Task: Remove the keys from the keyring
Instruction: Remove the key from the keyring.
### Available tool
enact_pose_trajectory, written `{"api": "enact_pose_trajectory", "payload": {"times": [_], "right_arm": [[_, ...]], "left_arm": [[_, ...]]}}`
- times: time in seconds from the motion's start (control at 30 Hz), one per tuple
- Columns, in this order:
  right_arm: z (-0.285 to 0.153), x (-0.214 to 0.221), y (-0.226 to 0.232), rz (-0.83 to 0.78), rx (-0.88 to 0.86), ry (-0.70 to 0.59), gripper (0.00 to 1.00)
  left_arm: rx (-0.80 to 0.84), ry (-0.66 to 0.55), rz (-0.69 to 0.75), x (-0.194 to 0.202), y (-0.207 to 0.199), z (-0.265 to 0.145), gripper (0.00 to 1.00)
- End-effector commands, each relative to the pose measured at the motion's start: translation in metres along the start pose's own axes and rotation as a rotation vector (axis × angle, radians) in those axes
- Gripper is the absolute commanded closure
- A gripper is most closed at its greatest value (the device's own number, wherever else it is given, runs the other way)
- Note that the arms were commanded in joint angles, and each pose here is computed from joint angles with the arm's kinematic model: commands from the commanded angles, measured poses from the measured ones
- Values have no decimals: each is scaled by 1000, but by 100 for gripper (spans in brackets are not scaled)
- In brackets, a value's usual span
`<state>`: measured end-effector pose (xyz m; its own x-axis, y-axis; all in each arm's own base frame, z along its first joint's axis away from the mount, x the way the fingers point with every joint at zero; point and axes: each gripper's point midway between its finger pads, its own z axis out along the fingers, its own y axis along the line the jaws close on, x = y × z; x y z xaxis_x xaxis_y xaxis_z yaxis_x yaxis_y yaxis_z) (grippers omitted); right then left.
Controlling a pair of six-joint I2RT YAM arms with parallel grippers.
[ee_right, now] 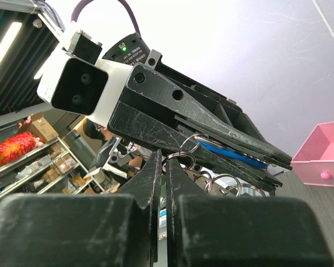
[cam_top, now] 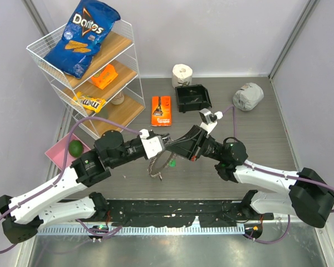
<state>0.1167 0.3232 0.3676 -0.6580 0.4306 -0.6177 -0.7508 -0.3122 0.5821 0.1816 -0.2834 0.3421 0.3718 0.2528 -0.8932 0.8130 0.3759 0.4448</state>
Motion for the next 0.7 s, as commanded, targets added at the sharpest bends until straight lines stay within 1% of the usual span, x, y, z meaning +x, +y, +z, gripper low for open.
{"api": "enact_pose_trajectory", "payload": {"times": [0.0, 0.1, 0.3, 0.43, 0.47, 0.5, 0.53, 0.57, 0.6, 0.63, 0.67], "right_arm": [[-19, 68, 34, 115, -147, 302, 95], [-20, 68, 34, 119, -145, 303, 95], [-23, 71, 32, 125, -131, 316, 95], [-32, 67, 22, 84, -63, 316, 95], [-32, 65, 22, 45, -59, 314, 95], [-35, 67, 13, 60, -5, 332, 95], [-36, 65, 13, 2, -6, 331, 94], [-37, 67, 5, 15, 47, 353, 91], [-38, 65, 5, -43, 48, 353, 83], [-39, 67, -2, -31, 93, 369, 81], [-40, 65, 1, -73, 89, 369, 81]], "left_arm": [[-302, -213, -14, -56, 75, -2, 100], [-283, -234, -18, -59, 74, 0, 100], [-284, -235, -12, -58, 76, 0, 100], [-267, -209, 7, -55, 72, -8, 100], [-264, -202, 12, -53, 71, -10, 100], [-256, -192, 14, -51, 69, -12, 100], [-247, -186, 17, -50, 67, -14, 100], [-239, -179, 21, -49, 65, -16, 100], [-228, -172, 24, -47, 63, -17, 100], [-221, -165, 25, -46, 61, -18, 100], [-217, -160, 27, -45, 60, -19, 100]]}}
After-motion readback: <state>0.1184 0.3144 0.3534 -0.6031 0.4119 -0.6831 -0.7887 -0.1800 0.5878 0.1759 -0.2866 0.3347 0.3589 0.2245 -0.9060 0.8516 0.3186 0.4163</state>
